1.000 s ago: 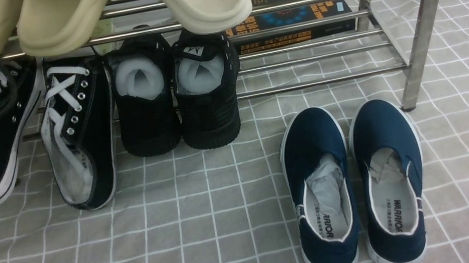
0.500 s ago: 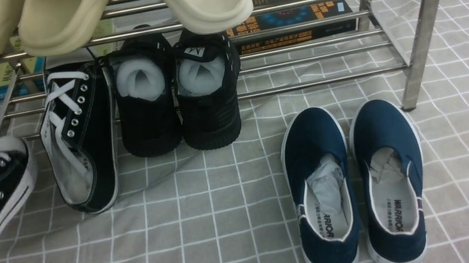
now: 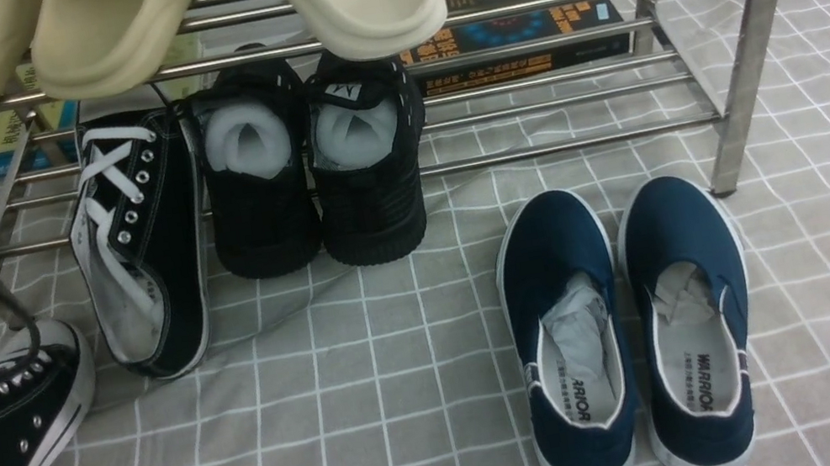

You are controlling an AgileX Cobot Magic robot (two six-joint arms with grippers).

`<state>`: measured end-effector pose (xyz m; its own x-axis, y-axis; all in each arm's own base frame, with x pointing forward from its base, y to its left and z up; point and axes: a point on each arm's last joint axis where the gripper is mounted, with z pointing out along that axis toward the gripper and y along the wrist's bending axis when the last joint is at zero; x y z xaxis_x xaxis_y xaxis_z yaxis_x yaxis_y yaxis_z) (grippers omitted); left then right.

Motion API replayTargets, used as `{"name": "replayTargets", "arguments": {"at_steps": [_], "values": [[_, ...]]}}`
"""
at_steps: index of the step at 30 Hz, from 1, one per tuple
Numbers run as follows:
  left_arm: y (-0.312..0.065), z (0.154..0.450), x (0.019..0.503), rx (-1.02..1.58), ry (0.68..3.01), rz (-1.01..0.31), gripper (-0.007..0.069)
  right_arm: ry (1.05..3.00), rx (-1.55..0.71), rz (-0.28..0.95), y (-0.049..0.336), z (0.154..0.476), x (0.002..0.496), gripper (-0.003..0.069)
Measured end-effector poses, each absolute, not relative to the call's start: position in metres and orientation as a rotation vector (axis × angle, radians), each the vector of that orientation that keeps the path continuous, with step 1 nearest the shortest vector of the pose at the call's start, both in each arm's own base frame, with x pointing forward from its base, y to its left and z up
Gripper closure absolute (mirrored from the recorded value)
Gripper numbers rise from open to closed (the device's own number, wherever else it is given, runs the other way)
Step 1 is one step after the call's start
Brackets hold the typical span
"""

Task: Take the shoes off the shelf with your hand from the grey coffee tablecloth.
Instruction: 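Set the held shoe down on the floor in front of the rack with the left gripper, then grasp the leftmost shoe on the bottom shelf of the shoe rack with the left gripper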

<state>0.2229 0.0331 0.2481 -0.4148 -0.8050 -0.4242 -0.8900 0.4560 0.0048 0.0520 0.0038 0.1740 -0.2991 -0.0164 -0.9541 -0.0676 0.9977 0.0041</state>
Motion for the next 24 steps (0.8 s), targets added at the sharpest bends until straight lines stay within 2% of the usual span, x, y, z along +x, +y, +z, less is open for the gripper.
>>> {"name": "replayTargets", "arguments": {"at_steps": [4, 10, 15, 16, 17, 18, 19, 20, 24], "values": [[0.033, 0.248, 0.223, -1.333, 2.414, 0.354, 0.0468, 1.874, -0.061, 0.05, 0.004, 0.174, 0.052, 0.042], [0.031, 0.261, 0.228, -1.076, 2.551, 0.354, 0.0274, 1.874, -0.061, 0.05, 0.004, 0.174, 0.052, 0.042], [0.022, 0.288, 0.247, -0.912, 2.532, 0.163, 0.0225, 1.874, -0.061, 0.05, 0.004, 0.174, 0.052, 0.042], [0.016, 0.298, 0.256, -0.827, 2.511, 0.059, 0.0223, 1.874, -0.061, 0.05, 0.004, 0.174, 0.052, 0.042], [0.015, 0.298, 0.257, -0.817, 2.513, 0.048, 0.0222, 1.874, -0.061, 0.05, 0.004, 0.174, 0.052, 0.042], [0.008, 0.302, 0.267, -0.721, 2.504, -0.053, 0.022, 1.874, -0.061, 0.05, 0.004, 0.174, 0.052, 0.042], [0.007, 0.303, 0.268, -0.727, 2.503, -0.065, 0.022, 1.874, -0.061, 0.05, 0.004, 0.174, 0.052, 0.042], [0.002, 0.3, 0.281, -0.63, 2.506, -0.134, 0.022, 1.874, -0.061, 0.05, 0.004, 0.174, 0.052, 0.042], [-0.005, 0.281, 0.306, -0.517, 2.523, -0.2, 0.0218, 1.874, -0.061, 0.05, 0.004, 0.174, 0.052, 0.042]]}}
